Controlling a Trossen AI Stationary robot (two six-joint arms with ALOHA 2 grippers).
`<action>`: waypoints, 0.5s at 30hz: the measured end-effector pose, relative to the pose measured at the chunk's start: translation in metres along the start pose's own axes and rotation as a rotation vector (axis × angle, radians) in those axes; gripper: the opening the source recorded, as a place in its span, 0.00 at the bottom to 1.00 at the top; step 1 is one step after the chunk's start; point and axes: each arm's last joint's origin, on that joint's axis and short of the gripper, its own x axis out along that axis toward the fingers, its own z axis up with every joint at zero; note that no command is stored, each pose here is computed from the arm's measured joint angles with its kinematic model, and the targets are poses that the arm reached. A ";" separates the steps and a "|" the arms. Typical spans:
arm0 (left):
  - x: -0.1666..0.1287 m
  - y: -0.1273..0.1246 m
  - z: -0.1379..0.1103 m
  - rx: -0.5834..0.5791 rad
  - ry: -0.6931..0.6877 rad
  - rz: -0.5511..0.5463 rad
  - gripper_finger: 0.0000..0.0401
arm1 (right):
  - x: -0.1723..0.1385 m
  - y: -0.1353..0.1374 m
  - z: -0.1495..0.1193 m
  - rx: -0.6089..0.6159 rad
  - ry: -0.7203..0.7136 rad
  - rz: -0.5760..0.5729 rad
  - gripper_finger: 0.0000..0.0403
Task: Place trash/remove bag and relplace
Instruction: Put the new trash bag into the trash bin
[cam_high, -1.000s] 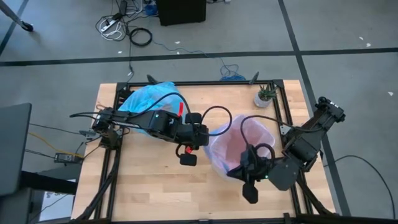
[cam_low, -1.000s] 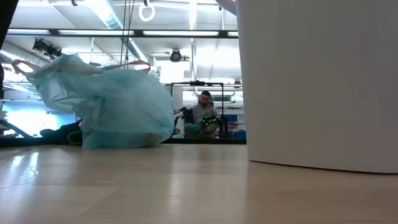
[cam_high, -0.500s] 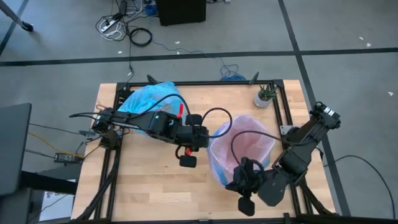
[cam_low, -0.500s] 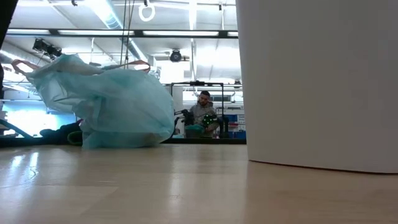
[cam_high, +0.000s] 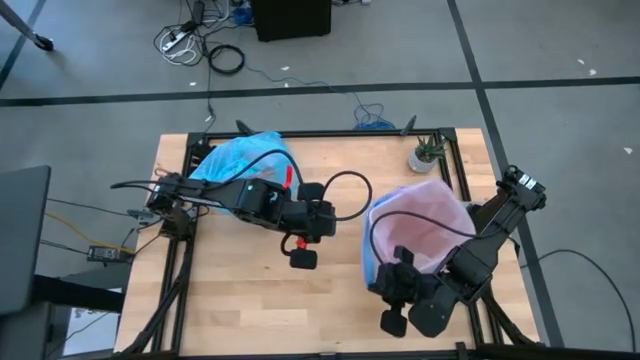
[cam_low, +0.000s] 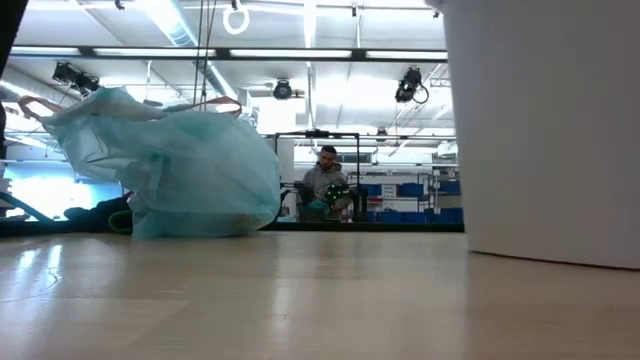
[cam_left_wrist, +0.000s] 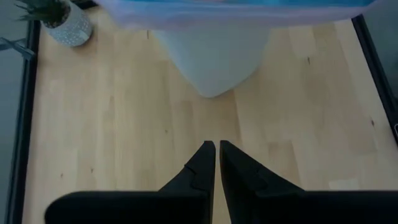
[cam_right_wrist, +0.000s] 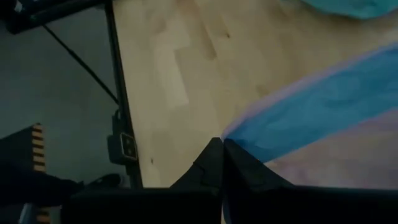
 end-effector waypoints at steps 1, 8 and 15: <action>-0.001 0.000 0.000 0.000 -0.004 0.004 0.08 | 0.000 0.001 -0.001 -0.001 0.006 0.007 0.00; -0.013 0.004 0.006 -0.015 -0.063 0.051 0.08 | -0.007 0.008 -0.009 -0.020 0.020 0.039 0.00; -0.019 0.004 0.025 -0.047 -0.252 0.024 0.08 | -0.016 0.016 -0.019 -0.018 0.052 0.086 0.03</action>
